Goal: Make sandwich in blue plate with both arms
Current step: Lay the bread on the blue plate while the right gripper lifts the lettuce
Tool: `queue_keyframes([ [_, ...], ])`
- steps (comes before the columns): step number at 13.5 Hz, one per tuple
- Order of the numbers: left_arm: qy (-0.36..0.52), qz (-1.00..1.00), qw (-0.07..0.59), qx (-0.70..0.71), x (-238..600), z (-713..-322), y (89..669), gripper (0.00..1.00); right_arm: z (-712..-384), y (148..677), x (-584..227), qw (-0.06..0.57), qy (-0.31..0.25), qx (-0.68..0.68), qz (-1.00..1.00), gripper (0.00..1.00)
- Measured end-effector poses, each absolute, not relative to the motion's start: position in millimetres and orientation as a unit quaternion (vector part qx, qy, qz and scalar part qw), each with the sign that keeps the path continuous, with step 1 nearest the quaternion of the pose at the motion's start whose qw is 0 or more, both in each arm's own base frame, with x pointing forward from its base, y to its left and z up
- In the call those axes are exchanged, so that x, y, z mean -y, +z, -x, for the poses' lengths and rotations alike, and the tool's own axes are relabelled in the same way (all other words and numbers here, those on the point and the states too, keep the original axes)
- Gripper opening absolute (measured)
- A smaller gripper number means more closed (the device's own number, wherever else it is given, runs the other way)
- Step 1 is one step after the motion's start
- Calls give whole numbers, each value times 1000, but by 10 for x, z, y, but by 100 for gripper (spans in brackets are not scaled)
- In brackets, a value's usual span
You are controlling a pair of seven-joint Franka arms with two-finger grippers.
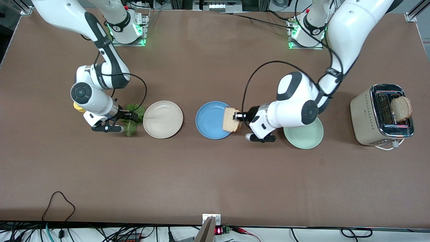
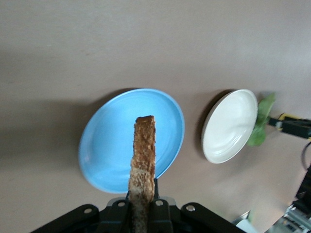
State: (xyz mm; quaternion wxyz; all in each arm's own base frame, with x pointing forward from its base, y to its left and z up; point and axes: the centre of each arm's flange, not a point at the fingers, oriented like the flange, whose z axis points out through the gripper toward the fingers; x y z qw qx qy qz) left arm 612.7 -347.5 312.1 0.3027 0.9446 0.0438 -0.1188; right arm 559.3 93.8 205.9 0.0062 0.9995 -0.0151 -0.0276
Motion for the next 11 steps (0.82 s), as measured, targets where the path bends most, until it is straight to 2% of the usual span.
queue_keyframes([
  [2, -110, -939, 319, -60, 3587, -6110, 3018, 10, -5601, 1900, -908, 6, -24, 18, -1000, 100],
  [3, -105, -938, 324, -63, 3647, -6092, 2978, 10, -5606, 1854, -891, 5, -21, 20, -1000, 95],
  [4, -97, -937, 329, -66, 3753, -6045, 2927, 10, -5610, 1826, -875, 5, -20, 22, -1000, 94],
  [5, -89, -936, 333, -68, 3871, -5974, 2862, 10, -5615, 1826, -870, 5, -20, 22, -1000, 85],
  [8, -79, -937, 334, -72, 4090, -5758, 2651, 10, -5641, 1855, -882, 4, -16, 22, -1000, 47],
  [11, -83, -937, 331, -74, 4078, -5733, 2585, 10, -5687, 1952, -927, 3, -12, 18, -1000, 12],
])
